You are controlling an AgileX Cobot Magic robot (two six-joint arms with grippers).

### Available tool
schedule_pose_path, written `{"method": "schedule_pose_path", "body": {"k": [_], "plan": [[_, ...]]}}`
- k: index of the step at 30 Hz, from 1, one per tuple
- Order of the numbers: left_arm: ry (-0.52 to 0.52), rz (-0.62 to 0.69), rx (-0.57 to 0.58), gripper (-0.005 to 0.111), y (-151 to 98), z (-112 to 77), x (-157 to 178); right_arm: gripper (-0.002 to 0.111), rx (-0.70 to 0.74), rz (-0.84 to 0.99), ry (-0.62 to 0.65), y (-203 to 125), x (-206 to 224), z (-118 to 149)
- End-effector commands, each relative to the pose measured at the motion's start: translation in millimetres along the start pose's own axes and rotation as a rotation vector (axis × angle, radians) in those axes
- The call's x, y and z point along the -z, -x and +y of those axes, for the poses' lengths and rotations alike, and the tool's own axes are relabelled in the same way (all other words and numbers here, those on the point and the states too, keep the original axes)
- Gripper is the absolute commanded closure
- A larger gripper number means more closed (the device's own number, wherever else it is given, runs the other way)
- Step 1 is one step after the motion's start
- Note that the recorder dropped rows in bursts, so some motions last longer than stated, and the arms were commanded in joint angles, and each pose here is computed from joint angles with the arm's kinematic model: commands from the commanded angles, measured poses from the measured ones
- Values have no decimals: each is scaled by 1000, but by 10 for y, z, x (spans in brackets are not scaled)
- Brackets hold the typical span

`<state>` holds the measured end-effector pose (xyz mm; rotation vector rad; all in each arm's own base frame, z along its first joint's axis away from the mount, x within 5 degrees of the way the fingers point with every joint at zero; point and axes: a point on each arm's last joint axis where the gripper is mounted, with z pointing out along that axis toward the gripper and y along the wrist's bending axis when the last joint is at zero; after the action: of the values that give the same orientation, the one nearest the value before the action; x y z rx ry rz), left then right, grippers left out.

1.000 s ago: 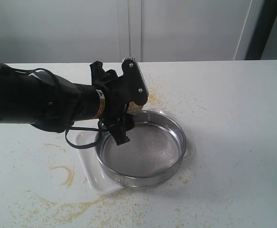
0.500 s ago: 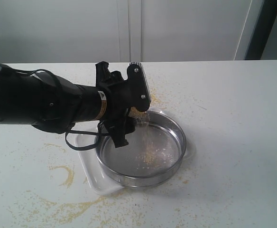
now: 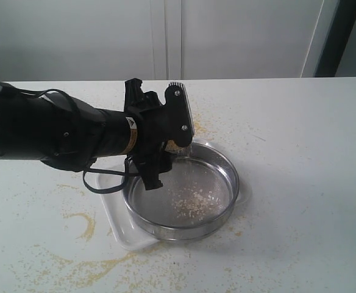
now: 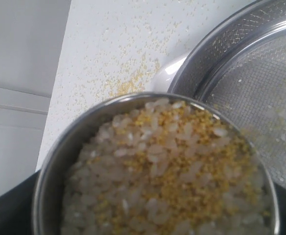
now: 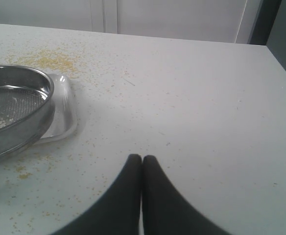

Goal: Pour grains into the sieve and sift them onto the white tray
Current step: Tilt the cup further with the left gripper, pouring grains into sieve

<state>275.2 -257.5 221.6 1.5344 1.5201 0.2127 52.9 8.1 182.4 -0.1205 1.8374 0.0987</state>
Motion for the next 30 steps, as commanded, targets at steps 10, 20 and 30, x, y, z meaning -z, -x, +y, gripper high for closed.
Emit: {"method": "schedule_pose_path", "body": {"k": [10, 20, 30], "plan": [[23, -14, -94, 107, 49, 55, 45, 108, 3, -7, -9, -7, -1, -5], [23, -14, -119, 107, 49, 55, 45, 108, -1, -7, -7, -7, -1, -4], [23, -13, -142, 107, 49, 54, 43, 108, -1, -7, -7, -7, -1, -4]]}}
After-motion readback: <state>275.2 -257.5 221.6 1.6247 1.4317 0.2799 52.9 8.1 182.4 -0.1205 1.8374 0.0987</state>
